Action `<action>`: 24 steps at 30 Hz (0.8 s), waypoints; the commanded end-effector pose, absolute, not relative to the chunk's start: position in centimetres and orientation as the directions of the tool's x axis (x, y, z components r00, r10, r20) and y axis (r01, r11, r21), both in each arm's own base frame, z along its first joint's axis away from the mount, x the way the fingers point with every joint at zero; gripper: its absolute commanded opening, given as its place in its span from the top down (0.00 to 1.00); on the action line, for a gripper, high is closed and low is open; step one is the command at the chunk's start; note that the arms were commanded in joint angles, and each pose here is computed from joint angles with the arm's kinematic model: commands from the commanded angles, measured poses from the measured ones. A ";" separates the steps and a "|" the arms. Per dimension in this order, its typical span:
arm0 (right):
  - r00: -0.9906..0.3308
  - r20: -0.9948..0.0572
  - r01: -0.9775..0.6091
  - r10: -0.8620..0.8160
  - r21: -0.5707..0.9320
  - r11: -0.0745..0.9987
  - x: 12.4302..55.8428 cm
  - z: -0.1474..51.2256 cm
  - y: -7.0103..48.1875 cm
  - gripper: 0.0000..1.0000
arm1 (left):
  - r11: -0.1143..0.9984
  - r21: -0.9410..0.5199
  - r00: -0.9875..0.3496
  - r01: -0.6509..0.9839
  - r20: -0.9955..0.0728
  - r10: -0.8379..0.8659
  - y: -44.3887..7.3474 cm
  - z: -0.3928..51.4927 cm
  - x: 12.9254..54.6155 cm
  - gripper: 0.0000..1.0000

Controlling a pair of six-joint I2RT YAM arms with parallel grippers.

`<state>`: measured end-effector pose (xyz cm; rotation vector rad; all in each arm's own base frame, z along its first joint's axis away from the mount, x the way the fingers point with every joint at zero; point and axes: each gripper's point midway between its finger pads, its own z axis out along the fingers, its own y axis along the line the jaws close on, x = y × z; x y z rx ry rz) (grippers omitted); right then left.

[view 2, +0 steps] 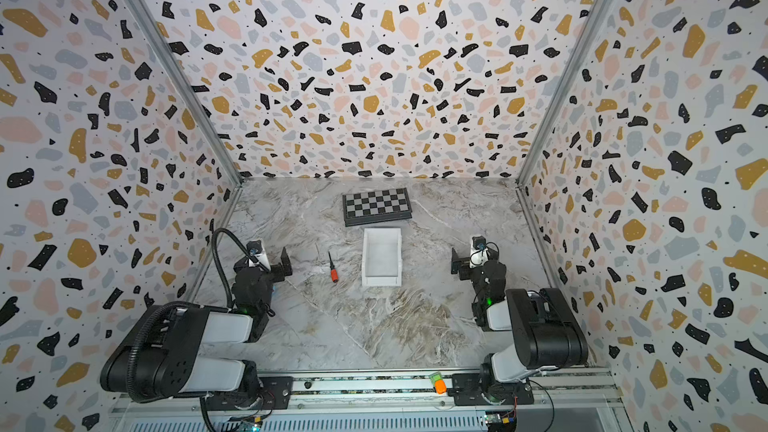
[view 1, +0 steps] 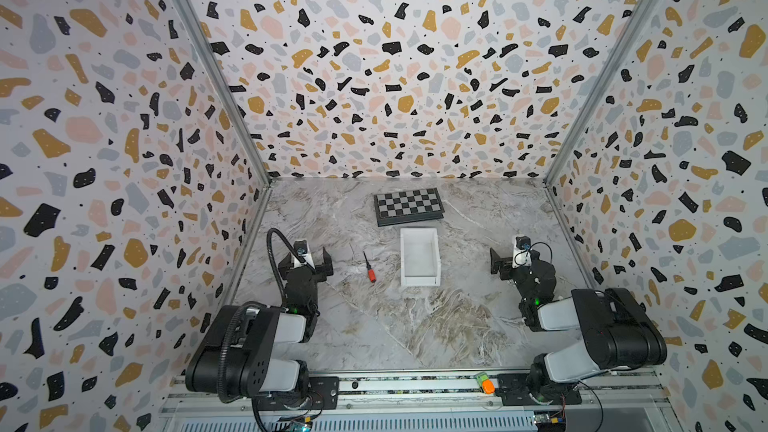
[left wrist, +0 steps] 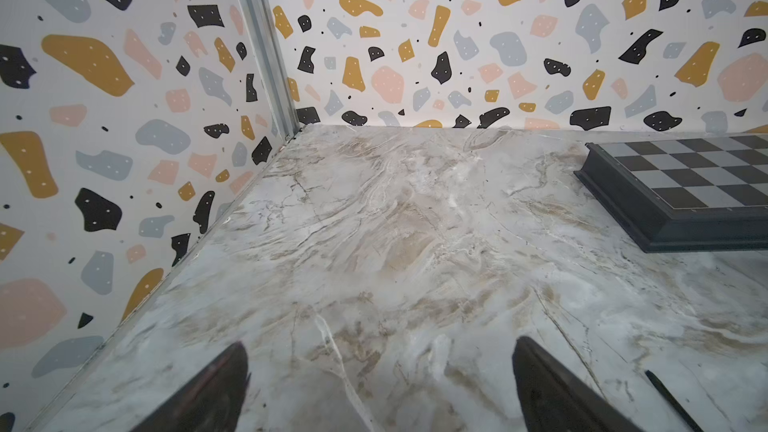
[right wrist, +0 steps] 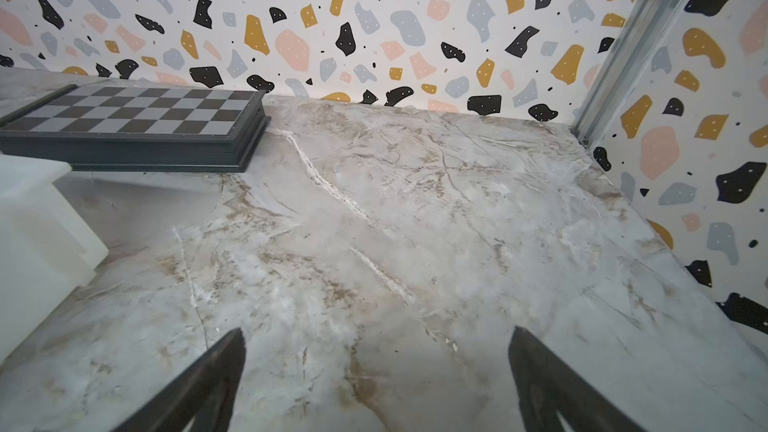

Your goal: Put the screwdriver in the bin

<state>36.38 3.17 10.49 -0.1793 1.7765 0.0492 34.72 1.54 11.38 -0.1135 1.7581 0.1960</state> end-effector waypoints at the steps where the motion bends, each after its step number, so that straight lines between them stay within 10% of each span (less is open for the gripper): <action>1: -0.152 -0.983 -0.152 -0.098 -0.075 0.986 37.0 12.1 3.3 0.01 | 0.981 0.049 -0.125 -0.190 -0.992 0.026 1.6 13.4 35.2 0.00; 24: -0.151 -0.984 -0.152 -0.097 -0.074 0.986 37.0 12.1 3.3 0.01 | 0.976 0.043 -0.129 -0.215 -0.992 0.016 2.0 13.3 35.2 0.00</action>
